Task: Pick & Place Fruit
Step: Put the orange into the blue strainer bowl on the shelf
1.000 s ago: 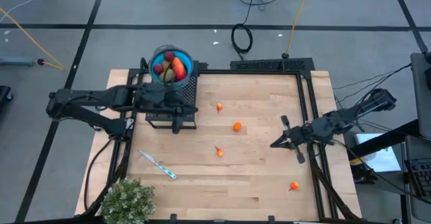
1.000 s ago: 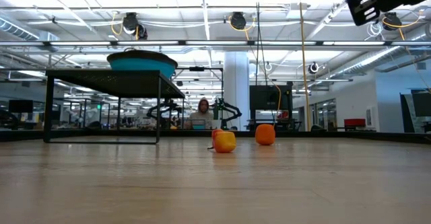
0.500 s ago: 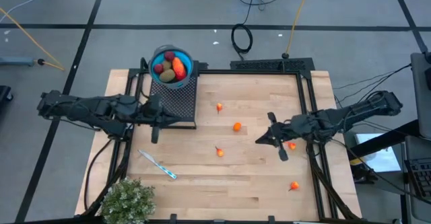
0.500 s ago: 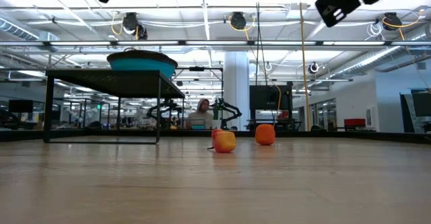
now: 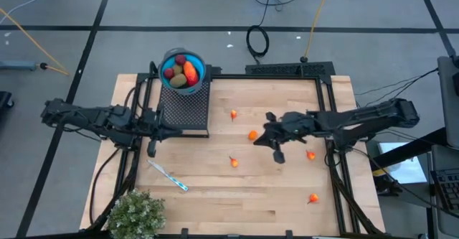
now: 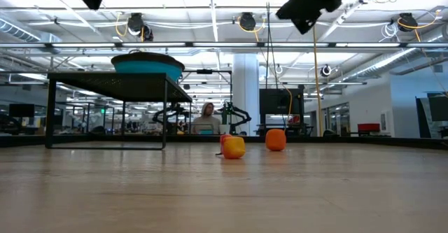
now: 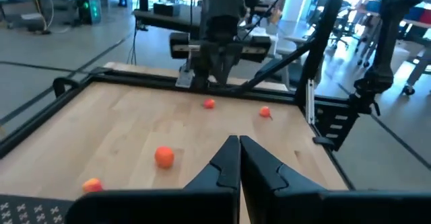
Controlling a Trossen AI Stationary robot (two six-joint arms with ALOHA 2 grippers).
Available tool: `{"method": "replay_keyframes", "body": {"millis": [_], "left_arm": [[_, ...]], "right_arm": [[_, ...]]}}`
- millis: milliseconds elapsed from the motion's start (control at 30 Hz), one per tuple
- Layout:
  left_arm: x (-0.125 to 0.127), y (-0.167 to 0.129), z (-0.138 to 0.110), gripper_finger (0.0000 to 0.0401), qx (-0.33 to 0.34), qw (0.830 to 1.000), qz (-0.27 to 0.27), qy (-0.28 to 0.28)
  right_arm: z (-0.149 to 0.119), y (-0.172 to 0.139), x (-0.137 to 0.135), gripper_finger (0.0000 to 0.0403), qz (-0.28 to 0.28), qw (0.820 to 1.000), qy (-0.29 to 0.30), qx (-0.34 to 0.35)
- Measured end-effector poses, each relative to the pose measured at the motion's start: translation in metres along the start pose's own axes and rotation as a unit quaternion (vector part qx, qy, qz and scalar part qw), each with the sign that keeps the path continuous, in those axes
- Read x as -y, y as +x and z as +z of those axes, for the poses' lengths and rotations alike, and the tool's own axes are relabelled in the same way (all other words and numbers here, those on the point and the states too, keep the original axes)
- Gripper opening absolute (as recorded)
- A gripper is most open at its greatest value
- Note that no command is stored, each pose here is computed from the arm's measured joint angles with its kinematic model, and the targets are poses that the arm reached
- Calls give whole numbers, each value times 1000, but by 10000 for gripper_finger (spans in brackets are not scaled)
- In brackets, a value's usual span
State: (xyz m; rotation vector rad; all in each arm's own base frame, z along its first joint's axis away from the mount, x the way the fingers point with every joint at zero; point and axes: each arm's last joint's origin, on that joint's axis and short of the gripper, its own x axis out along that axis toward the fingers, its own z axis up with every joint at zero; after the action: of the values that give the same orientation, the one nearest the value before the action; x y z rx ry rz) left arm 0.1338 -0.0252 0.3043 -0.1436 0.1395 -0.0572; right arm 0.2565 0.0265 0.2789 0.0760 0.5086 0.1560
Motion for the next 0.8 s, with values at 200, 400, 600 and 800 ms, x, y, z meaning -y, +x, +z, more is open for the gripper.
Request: {"method": "replay_keyframes", "body": {"millis": [200,400,600,800], "left_arm": [[-3,-2,-26,14,7,1000,-26,2],[-6,-4,-46,2,22,999,-37,0],[-8,-6,-55,14,17,999,-39,8],[-9,-6,-58,9,13,999,-39,25]], "right_arm": [[5,23,13,5,-21,999,-10,-26],[-1,38,25,33,-38,997,2,-61],[-11,50,38,95,-54,994,23,-93],[-21,60,48,161,-62,990,9,-127]]}}
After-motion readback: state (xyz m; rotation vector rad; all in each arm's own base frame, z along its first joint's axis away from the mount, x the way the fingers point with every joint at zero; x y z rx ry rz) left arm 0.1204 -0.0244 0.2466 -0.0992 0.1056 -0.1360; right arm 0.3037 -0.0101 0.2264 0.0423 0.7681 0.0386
